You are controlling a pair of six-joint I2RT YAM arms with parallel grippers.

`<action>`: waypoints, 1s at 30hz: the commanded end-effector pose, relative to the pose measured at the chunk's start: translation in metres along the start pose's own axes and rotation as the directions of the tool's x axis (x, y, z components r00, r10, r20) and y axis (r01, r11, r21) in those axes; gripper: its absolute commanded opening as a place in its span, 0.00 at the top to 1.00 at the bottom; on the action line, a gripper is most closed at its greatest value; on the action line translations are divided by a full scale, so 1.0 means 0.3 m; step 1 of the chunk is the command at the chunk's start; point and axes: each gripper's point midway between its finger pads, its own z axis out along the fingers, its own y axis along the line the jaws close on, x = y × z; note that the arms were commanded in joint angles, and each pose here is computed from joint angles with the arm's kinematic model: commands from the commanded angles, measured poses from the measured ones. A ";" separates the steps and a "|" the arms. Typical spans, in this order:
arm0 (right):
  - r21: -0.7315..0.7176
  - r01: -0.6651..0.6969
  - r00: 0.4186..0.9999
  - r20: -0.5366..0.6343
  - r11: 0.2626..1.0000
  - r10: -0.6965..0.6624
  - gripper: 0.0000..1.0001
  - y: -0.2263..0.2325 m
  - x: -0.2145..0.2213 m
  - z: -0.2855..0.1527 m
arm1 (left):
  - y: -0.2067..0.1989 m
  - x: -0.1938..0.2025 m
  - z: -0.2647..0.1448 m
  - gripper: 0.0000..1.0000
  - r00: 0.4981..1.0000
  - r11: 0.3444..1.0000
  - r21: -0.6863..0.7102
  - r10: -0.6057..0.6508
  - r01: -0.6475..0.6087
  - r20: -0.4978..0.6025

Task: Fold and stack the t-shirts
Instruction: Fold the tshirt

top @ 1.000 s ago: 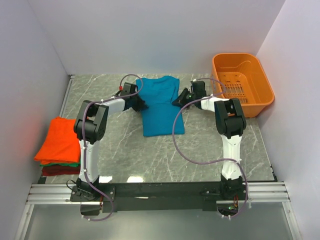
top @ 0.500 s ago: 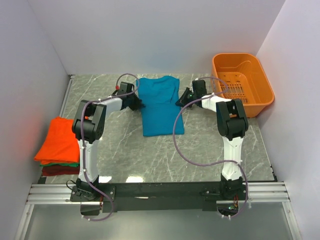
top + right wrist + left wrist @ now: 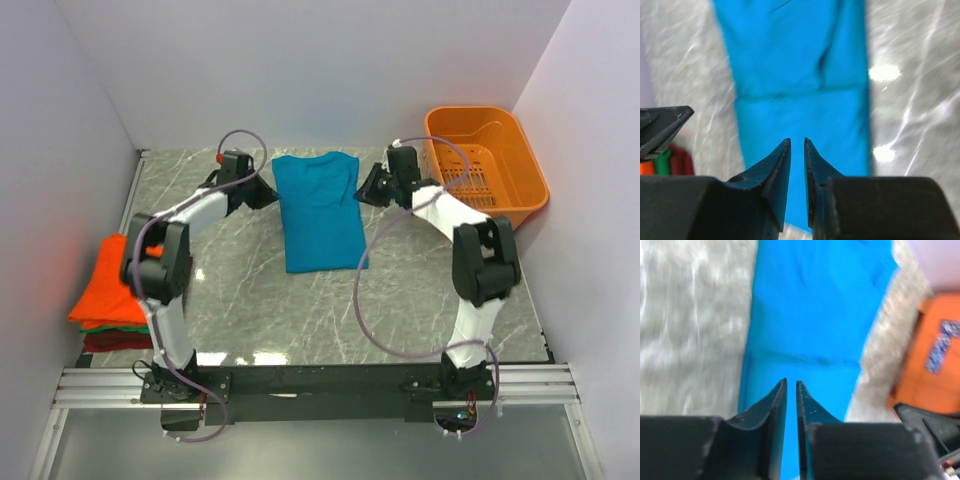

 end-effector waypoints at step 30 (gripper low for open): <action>0.207 0.069 0.990 -0.134 0.976 -0.042 0.61 -0.277 0.476 -0.229 | 0.271 0.551 -0.226 0.81 0.977 0.991 -0.114 0.044 -0.069 -0.211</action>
